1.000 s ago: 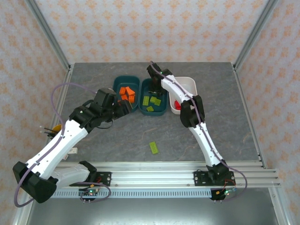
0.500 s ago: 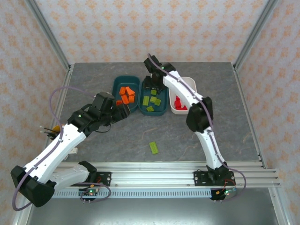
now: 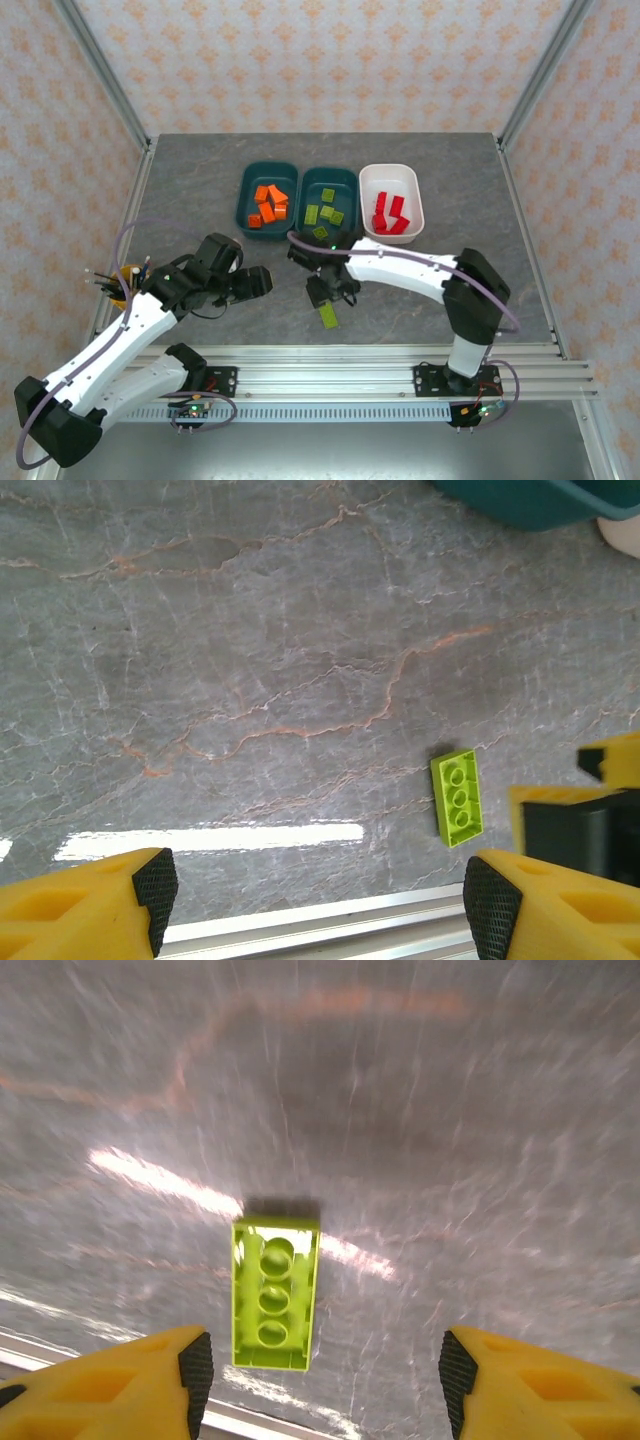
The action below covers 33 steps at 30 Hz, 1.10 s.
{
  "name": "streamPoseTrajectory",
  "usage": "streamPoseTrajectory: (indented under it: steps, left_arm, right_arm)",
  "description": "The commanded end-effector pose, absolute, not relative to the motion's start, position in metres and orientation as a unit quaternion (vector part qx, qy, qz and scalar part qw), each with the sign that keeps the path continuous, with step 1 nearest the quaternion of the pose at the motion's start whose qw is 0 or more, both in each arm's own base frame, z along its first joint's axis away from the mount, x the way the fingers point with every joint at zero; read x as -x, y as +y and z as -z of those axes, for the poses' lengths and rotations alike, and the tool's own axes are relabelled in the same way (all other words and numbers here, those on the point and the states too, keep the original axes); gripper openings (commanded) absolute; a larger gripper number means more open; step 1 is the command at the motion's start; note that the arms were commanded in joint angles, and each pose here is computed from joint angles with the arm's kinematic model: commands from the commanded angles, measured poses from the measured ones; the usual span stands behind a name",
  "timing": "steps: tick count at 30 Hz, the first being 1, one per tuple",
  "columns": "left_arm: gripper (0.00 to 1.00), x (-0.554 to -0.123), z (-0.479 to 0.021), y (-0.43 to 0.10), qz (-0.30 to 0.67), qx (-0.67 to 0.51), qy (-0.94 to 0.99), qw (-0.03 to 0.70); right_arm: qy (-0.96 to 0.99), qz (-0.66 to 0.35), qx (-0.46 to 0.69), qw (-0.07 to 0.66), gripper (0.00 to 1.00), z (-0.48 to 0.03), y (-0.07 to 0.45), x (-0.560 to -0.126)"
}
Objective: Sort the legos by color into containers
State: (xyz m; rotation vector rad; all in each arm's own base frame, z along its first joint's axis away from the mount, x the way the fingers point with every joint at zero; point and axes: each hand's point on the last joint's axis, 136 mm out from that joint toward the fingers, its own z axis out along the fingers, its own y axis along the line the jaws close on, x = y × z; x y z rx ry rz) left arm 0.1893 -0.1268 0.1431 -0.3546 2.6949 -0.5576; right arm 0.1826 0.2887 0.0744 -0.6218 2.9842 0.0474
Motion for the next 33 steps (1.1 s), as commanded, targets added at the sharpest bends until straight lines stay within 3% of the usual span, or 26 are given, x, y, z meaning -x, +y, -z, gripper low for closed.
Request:
streamPoseTrajectory:
  steps: [1, 10, 22, 29, 33]
  left_arm:
    - [0.78, -0.188, -0.142, -0.129, 0.203, 0.132, 0.953, 0.182]
    - [0.78, -0.188, -0.144, -0.125, 0.197, 0.137, 0.952, 0.188]
    - [0.78, -0.186, -0.148, -0.122, 0.200, 0.147, 0.949, 0.196]
    - [0.78, -0.190, -0.153, -0.121, 0.199, 0.155, 0.945, 0.206]
    - [0.77, -0.200, -0.168, -0.120, 0.198, 0.163, 0.940, 0.225]
  right_arm:
    - [0.979, -0.024, 0.200, 0.026, 0.64, -0.056, 0.301, -0.171]
    - [0.981, -0.007, 0.195, 0.001, 0.64, -0.025, 0.302, -0.168]
    - [0.979, 0.023, 0.201, -0.017, 0.42, -0.007, 0.295, -0.166]
    - [0.977, 0.028, 0.209, 0.010, 0.32, -0.024, 0.297, -0.178]
    - [0.979, 0.009, 0.198, 0.044, 0.30, -0.061, 0.301, -0.202]
